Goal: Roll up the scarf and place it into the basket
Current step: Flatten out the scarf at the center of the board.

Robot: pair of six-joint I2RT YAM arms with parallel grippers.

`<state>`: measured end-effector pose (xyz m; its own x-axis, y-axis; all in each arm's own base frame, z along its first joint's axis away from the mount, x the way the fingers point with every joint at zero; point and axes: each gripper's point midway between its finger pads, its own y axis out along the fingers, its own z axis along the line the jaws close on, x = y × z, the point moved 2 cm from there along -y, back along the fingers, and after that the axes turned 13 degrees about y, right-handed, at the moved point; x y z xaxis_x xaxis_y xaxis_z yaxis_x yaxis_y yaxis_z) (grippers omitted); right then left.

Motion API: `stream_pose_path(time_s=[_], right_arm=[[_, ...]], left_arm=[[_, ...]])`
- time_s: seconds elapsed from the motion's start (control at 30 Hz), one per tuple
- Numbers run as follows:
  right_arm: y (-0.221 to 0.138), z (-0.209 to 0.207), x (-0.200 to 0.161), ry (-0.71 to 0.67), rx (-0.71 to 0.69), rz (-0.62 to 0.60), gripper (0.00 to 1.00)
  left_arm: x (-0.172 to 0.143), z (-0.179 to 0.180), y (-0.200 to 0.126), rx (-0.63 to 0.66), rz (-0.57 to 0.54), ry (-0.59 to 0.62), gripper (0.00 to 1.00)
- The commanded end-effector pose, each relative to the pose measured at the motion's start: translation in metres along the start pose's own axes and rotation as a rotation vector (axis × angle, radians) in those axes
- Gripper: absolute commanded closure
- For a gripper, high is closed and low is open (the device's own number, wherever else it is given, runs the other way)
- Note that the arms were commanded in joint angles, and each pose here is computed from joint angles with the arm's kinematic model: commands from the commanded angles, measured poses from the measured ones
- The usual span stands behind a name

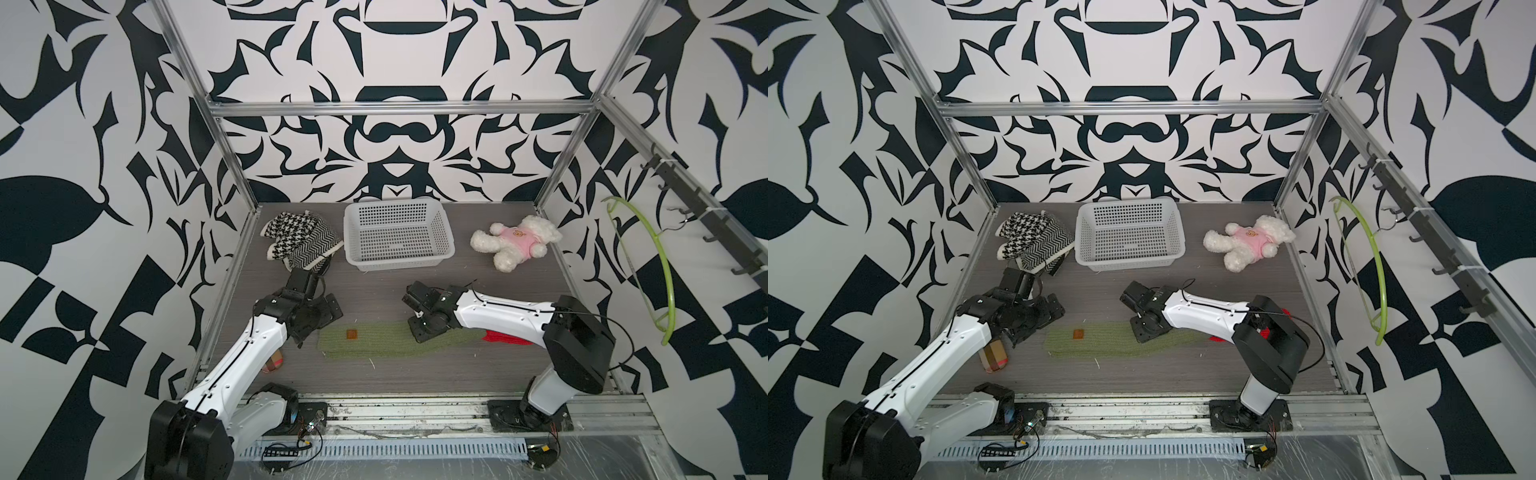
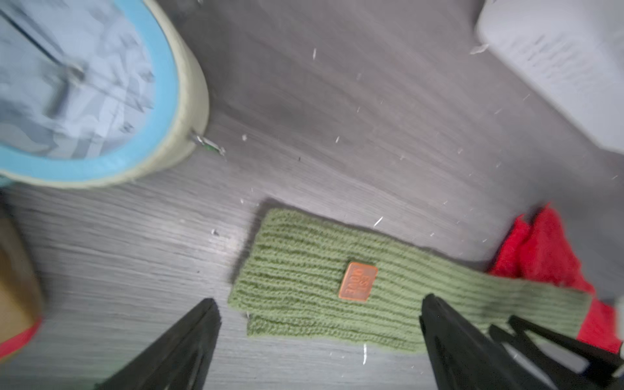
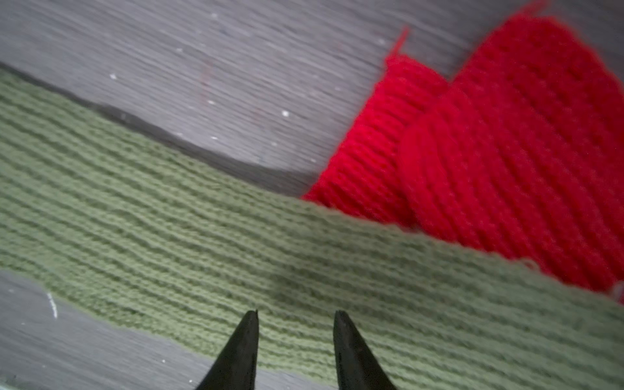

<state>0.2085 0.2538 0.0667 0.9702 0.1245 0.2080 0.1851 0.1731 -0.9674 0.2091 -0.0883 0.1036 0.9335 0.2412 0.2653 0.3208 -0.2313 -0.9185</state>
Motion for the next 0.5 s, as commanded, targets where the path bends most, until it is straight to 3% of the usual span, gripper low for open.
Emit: stream_pose_path(time_s=[0.0,0.37,0.47], right_arm=[[-0.02,-0.009,0.007,0.042,0.0,-0.055,0.59],[-0.064,-0.061,0.016,0.114,-0.041,-0.138,0.59],[-0.07,-0.067,0.015,0.121,-0.046,-0.149,0.59]], left_arm=[[-0.02,0.004,0.013,-0.031,0.064,-0.04,0.04],[-0.047,0.033,0.039,0.039,0.078,-0.098,0.29],[-0.047,0.036,0.047,0.06,0.083,-0.11,0.41]])
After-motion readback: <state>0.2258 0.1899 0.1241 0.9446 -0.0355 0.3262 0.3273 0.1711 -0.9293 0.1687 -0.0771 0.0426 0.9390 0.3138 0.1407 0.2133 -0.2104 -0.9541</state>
